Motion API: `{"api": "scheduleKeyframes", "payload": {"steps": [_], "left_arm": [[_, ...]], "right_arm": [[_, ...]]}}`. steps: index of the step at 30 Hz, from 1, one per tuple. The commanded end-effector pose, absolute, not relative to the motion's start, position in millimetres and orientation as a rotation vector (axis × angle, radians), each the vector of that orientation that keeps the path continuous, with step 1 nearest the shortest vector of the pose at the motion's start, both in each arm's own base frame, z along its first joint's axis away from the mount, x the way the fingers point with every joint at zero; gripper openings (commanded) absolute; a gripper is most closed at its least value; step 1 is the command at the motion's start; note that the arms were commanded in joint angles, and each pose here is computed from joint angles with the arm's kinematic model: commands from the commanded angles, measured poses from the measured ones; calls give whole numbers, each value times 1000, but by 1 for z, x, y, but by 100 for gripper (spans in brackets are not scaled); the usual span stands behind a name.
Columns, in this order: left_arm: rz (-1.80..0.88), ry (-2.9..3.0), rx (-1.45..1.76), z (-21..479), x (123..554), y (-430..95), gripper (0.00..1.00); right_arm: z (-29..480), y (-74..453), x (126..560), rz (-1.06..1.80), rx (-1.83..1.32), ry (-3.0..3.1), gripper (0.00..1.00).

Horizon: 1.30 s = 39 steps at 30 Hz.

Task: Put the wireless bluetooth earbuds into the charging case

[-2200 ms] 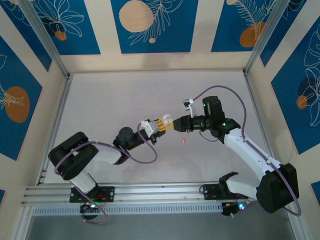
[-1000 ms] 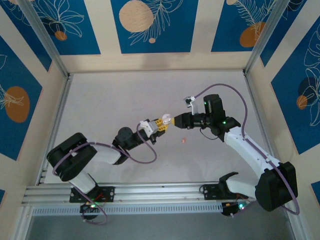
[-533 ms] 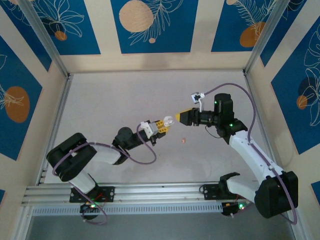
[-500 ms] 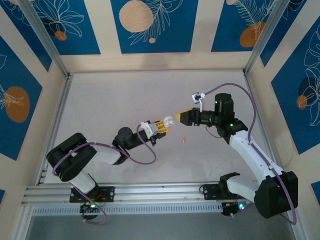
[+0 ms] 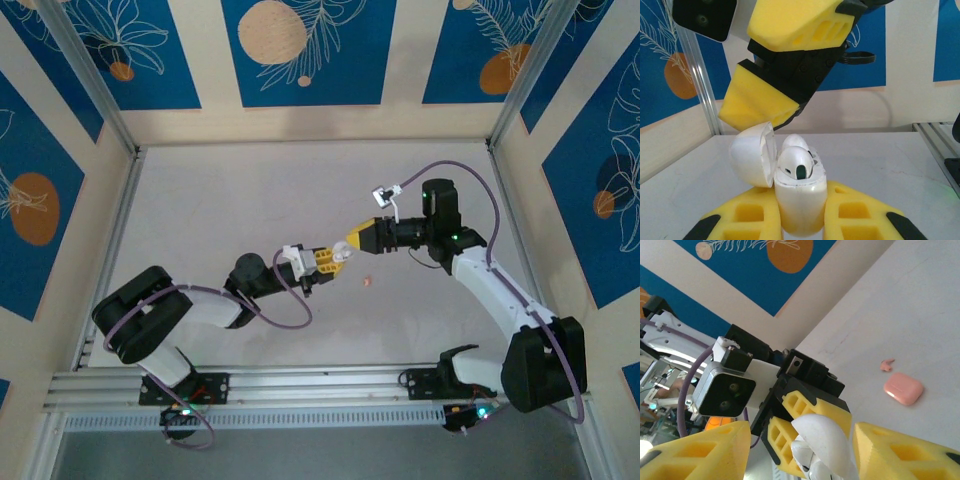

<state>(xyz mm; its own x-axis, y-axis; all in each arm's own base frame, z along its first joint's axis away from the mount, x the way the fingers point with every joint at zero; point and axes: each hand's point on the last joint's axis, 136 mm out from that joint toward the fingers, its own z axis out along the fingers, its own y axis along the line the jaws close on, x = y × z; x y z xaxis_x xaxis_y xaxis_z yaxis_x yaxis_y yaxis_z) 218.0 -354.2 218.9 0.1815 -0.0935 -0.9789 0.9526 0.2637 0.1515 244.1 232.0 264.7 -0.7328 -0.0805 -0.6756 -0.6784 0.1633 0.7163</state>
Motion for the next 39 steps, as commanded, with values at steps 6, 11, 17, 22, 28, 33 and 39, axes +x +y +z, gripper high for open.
{"api": "scheduleKeyframes", "payload": {"steps": [6,11,17,22,28,33,39], "left_arm": [[-998,998,1012,250,206,-357,14],[-994,999,1005,251,207,-357,14],[-981,998,999,252,209,-357,14],[-946,1018,971,250,215,-354,14],[-941,1024,969,248,216,-354,14],[-962,1009,987,250,212,-356,14],[-1016,977,1029,253,201,-358,14]], "right_arm": [[264,239,239,1660,-779,1958,57],[262,242,238,1685,-794,1963,57],[262,242,229,1708,-828,1953,52],[269,239,220,1698,-864,1903,49],[278,232,211,1616,-893,1827,48],[280,221,215,1464,-888,1797,48],[278,211,204,1097,-1144,1540,55]]}}
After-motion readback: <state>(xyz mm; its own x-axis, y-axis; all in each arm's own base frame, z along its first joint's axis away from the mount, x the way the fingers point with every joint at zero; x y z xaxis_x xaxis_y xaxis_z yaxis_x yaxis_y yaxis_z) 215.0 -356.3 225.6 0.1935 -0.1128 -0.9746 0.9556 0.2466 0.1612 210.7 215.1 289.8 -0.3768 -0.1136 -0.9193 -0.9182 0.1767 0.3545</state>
